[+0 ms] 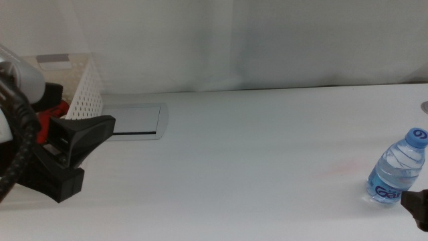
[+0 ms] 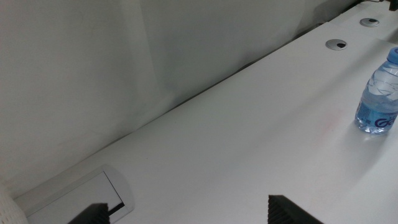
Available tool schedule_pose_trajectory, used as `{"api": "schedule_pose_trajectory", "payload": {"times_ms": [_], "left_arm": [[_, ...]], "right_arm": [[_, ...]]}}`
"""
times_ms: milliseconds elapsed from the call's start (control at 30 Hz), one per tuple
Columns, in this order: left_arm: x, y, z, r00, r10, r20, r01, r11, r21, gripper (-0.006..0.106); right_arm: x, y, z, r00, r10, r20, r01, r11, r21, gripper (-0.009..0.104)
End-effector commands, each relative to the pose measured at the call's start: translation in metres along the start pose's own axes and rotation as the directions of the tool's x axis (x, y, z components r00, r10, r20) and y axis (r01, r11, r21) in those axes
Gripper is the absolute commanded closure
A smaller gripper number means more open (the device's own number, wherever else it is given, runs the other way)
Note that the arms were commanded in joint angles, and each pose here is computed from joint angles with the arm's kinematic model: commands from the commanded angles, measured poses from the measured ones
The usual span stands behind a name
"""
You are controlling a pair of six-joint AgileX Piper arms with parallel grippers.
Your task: Use arms to grab the bottles and put them into the dustbin to the left of the table.
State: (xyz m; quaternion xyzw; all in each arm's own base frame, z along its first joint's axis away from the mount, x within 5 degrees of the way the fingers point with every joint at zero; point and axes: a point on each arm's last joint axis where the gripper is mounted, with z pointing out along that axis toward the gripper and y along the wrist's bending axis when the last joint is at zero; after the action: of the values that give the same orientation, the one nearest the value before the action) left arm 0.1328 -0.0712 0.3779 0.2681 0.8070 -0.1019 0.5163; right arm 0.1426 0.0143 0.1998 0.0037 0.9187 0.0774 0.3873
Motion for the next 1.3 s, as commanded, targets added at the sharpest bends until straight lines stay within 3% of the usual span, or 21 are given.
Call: {"api": "schedule_pose_trajectory", "payload": {"times_ms": [0, 400, 633, 833, 1067, 1267], "left_arm": [[0.000, -0.001, 0.000, 1.000, -0.005, 0.015, 0.005, 1.000, 0.008, 0.031], [0.000, -0.001, 0.000, 1.000, -0.005, 0.015, 0.005, 1.000, 0.008, 0.031], [0.000, -0.001, 0.000, 1.000, -0.005, 0.015, 0.005, 1.000, 0.008, 0.031], [0.000, -0.001, 0.000, 1.000, -0.005, 0.015, 0.005, 1.000, 0.008, 0.032], [0.000, -0.001, 0.001, 1.000, -0.005, 0.014, 0.005, 1.000, 0.008, 0.032], [0.009, -0.002, 0.007, 1.000, -0.011, -0.004, 0.011, 1.000, 0.012, 0.032]], "right_arm": [[0.000, -0.002, 0.009, 1.000, -0.015, -0.008, 0.015, 1.000, 0.015, 0.012], [0.000, 0.015, 0.038, 0.988, -0.155, -0.014, 0.154, 0.988, -0.014, 0.014], [-0.020, 0.013, 0.037, 0.953, -0.236, 0.192, 0.228, 0.972, 0.065, 0.014], [-0.016, 0.011, 0.037, 0.937, -0.248, 0.246, 0.233, 0.968, 0.090, 0.014], [0.021, 0.018, 0.033, 0.914, -0.247, 0.323, 0.244, 0.968, 0.050, 0.014], [0.024, 0.016, 0.032, 0.905, -0.249, 0.343, 0.244, 0.968, 0.060, 0.014]]}}
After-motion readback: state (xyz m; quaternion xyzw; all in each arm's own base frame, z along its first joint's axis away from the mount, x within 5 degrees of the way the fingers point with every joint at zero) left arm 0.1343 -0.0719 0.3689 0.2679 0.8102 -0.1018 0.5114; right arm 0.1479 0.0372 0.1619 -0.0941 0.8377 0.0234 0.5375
